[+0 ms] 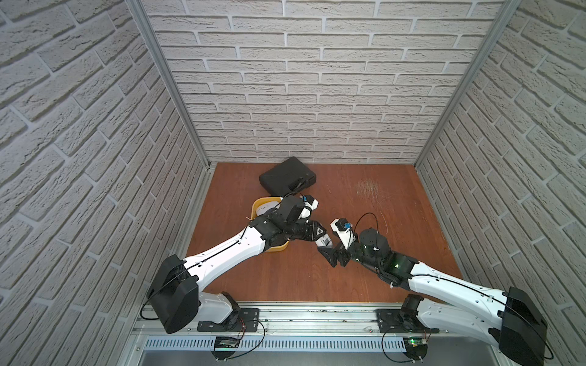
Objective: Put the mouse in the storage box
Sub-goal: Pick up the mouse from the center of the board, then place the mouse in the storage box.
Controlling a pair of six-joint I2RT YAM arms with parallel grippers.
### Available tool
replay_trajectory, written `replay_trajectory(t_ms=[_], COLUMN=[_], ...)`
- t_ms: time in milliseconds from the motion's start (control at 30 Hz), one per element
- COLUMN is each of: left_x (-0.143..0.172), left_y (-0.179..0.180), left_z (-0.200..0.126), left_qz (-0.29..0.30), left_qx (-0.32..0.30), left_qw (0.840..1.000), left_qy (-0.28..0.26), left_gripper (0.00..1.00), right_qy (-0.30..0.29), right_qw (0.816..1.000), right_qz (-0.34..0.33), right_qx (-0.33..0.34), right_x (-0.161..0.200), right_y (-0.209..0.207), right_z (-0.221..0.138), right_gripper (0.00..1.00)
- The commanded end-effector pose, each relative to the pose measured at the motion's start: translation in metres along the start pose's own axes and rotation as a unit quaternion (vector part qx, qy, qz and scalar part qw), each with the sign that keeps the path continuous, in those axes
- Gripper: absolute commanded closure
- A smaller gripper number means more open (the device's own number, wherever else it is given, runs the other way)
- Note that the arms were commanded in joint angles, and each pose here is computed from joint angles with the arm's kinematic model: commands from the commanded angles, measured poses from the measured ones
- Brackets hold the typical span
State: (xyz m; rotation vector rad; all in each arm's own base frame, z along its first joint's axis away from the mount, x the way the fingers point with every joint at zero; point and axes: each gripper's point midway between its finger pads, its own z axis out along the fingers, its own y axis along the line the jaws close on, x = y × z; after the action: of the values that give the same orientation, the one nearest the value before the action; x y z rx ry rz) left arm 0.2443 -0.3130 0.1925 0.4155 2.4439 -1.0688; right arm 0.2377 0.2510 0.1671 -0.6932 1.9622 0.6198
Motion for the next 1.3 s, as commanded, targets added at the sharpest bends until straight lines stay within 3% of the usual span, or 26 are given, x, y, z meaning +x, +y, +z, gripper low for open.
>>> replay_trajectory(t_ms=[0, 200, 367, 567, 667, 967, 1067, 1267], left_x=[-0.023, -0.033, -0.029, -0.027, -0.027, -0.026, -0.032, -0.035], left_y=[0.02, 0.073, 0.112, 0.145, 0.16, 0.189, 0.197, 0.205], left_z=[-0.027, -0.077, -0.107, -0.121, -0.118, -0.092, -0.092, -0.075], left_qz=[0.007, 0.027, 0.047, 0.067, 0.078, 0.117, 0.145, 0.188], left_qx=[-0.053, -0.214, -0.344, -0.448, -0.485, -0.537, -0.575, -0.604], left_qw=[0.998, 0.975, 0.937, 0.892, 0.871, 0.835, 0.804, 0.772], left_qy=[-0.035, -0.056, -0.04, -0.015, 0.002, 0.04, 0.043, 0.063], left_gripper=[1.0, 1.0, 1.0, 1.0, 1.0, 1.0, 1.0, 1.0], right_qy=[-0.031, -0.011, -0.003, 0.003, 0.007, 0.012, 0.015, 0.016], right_qw=[0.999, 0.997, 0.995, 0.995, 0.995, 0.995, 0.995, 0.995], right_qz=[0.009, 0.045, 0.064, 0.073, 0.075, 0.078, 0.079, 0.078], right_qx=[0.026, 0.065, 0.074, 0.072, 0.071, 0.067, 0.067, 0.067], right_x=[-0.016, -0.003, 0.003, 0.006, 0.008, 0.011, 0.012, 0.012], right_y=[-0.011, -0.036, -0.046, -0.049, -0.049, -0.05, -0.05, -0.051], right_z=[-0.002, 0.002, 0.005, 0.007, 0.009, 0.013, 0.014, 0.015], right_gripper=[0.04, 0.04, 0.05, 0.05, 0.05, 0.06, 0.06, 0.06])
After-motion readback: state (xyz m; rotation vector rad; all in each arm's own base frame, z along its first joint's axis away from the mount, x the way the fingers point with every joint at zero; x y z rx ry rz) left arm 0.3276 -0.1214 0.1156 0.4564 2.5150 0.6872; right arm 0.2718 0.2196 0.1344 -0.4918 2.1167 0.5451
